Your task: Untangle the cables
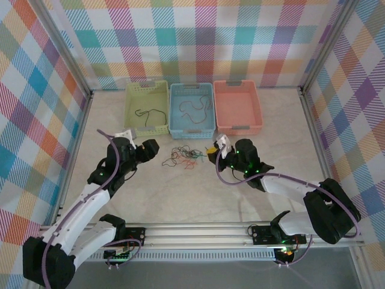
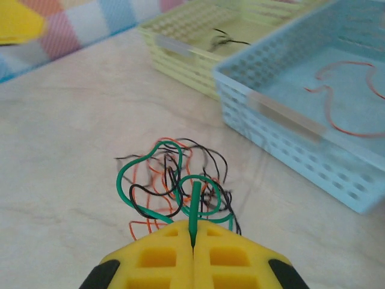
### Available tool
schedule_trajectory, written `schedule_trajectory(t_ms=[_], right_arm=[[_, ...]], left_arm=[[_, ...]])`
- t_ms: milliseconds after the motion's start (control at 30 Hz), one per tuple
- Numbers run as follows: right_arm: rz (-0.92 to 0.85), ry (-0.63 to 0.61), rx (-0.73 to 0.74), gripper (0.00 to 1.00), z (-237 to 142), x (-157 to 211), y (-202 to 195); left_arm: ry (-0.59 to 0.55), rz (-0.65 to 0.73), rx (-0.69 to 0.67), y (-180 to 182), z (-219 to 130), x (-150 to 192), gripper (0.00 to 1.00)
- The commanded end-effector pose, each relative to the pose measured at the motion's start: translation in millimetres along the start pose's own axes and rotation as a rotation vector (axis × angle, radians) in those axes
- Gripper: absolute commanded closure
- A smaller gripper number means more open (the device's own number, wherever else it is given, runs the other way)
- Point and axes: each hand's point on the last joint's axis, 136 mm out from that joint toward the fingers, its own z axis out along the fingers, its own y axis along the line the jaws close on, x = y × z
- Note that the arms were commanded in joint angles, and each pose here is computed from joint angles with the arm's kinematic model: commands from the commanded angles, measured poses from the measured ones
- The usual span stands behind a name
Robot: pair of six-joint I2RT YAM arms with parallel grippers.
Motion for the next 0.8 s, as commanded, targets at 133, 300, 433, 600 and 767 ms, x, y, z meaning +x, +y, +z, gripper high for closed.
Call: schedule_trajectory(t_ms=[133,300,433,600,767], right_arm=[[-0.077,-0.074,-0.17,1.0,-0.8,-18.6,32.0],[-0.065,-0.045,-0.165,1.0,4.0,-14.3,29.4],[-0.065,-0.046,-0.163,1.0,4.2,-14.6,29.0],[-0.064,-0.043,-0.156,1.0,4.4,-14.2,27.8],[-0.057,-0.028,-0.125,1.0,6.6,-12.2,22.0]], left_arm=[[0.248,0.079,0.137,-48.4,37.5,33.4,0.31],[0.409,0.067,0.162,-56.4,59.9,63.6,0.38],[0.465,0.088,0.163,-60.4,67.8,78.3,0.42],[0.513,0.089,0.177,-64.5,73.1,88.6,0.44],[0.537,0.089,0.194,-70.2,73.9,93.2,0.39]])
